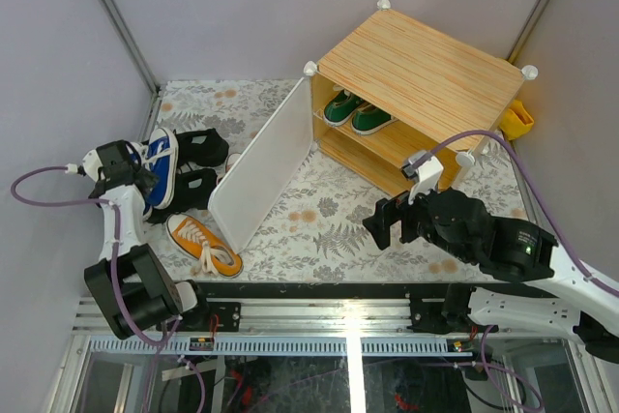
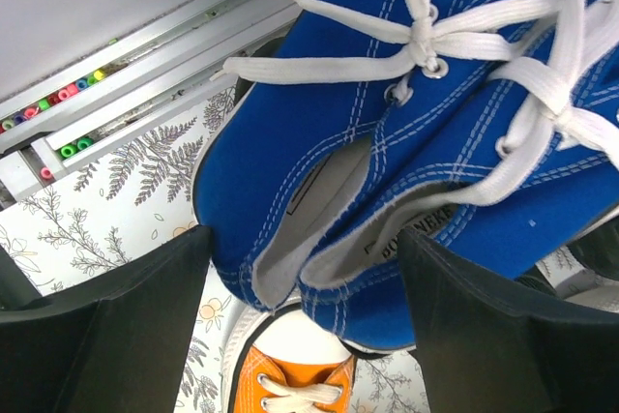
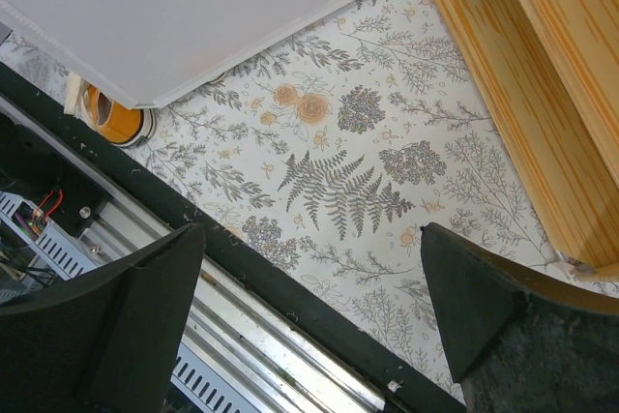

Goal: Place and organize the shoes in the shoe cabinet

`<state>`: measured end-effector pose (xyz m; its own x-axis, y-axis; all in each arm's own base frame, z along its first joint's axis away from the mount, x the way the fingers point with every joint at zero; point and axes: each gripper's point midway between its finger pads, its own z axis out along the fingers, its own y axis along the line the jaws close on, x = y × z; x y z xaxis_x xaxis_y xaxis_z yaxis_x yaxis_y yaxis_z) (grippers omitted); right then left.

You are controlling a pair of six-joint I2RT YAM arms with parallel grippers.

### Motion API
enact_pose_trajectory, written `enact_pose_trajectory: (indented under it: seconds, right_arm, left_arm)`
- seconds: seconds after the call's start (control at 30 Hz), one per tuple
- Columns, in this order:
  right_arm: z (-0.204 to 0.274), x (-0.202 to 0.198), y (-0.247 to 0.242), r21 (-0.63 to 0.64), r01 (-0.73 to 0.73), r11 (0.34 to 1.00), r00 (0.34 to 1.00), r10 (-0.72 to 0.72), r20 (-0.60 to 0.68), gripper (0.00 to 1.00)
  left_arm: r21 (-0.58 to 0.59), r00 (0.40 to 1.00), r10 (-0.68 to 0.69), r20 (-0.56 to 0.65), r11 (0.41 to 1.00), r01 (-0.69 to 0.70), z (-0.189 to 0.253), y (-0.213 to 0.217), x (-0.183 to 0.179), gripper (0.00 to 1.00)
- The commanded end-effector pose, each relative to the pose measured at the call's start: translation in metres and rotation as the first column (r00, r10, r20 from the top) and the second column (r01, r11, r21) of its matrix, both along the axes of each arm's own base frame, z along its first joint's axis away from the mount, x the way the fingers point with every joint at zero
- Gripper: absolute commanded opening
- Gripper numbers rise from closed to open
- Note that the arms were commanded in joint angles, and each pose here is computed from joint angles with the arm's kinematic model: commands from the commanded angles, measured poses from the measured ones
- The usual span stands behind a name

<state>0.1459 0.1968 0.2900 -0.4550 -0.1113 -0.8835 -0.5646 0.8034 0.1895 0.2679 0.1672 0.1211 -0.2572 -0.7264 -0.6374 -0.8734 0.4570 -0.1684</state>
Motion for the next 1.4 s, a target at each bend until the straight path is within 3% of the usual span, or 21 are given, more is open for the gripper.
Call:
enact_pose_trajectory:
  seconds: [0.0,0.1,0.27,0.37,0.47,0.7,0.97,1.2,1.37]
  right_arm:
    - [0.01,0.003,0.002,0.054,0.019,0.998,1.0,-0.02,0.023,1.0]
    - [0.01,0.003,0.002,0.057,0.017,0.998,1.0,-0.018,0.022,1.0]
    - [0.015,0.003,0.0,0.065,0.018,0.998,0.999,-0.02,0.033,1.0]
    - [0.017,0.003,-0.003,0.072,0.024,0.997,0.999,-0.026,0.039,1.0]
    - [0.017,0.003,-0.005,0.078,0.029,0.997,0.999,-0.032,0.041,1.0]
    - [0.015,0.004,-0.01,0.068,0.048,0.997,0.998,-0.05,0.041,1.0]
    - [0.015,0.007,-0.008,0.056,0.057,0.997,0.997,-0.06,0.042,1.0]
    - [0.015,0.007,-0.009,0.062,0.066,0.996,0.997,-0.069,0.04,0.99]
    - [0.02,0.012,-0.012,0.063,0.097,0.993,0.993,-0.101,0.056,1.0]
  left_arm:
    - [-0.04,1.0,-0.001,0.016,0.999,0.001,-0.013,0.0,0.01,0.75]
    - [-0.06,1.0,-0.011,0.012,0.998,0.012,-0.017,-0.002,0.012,0.68]
    - [-0.087,0.999,-0.045,0.031,0.995,0.048,-0.021,-0.008,0.018,0.45]
    - [-0.116,0.997,-0.074,0.03,0.99,0.077,-0.026,-0.013,0.021,0.27]
    - [-0.145,0.993,-0.113,0.036,0.983,0.117,-0.028,-0.02,0.025,0.01]
    - [-0.084,0.971,-0.157,0.181,0.981,0.174,0.019,-0.028,0.032,0.0]
    - [0.017,0.864,-0.177,0.472,0.981,0.192,0.162,-0.037,0.047,0.0]
    - [0.095,0.709,-0.23,0.667,0.969,0.226,0.266,-0.059,0.041,0.0]
    - [0.11,0.539,-0.289,0.791,0.934,0.339,0.323,-0.091,0.042,0.0]
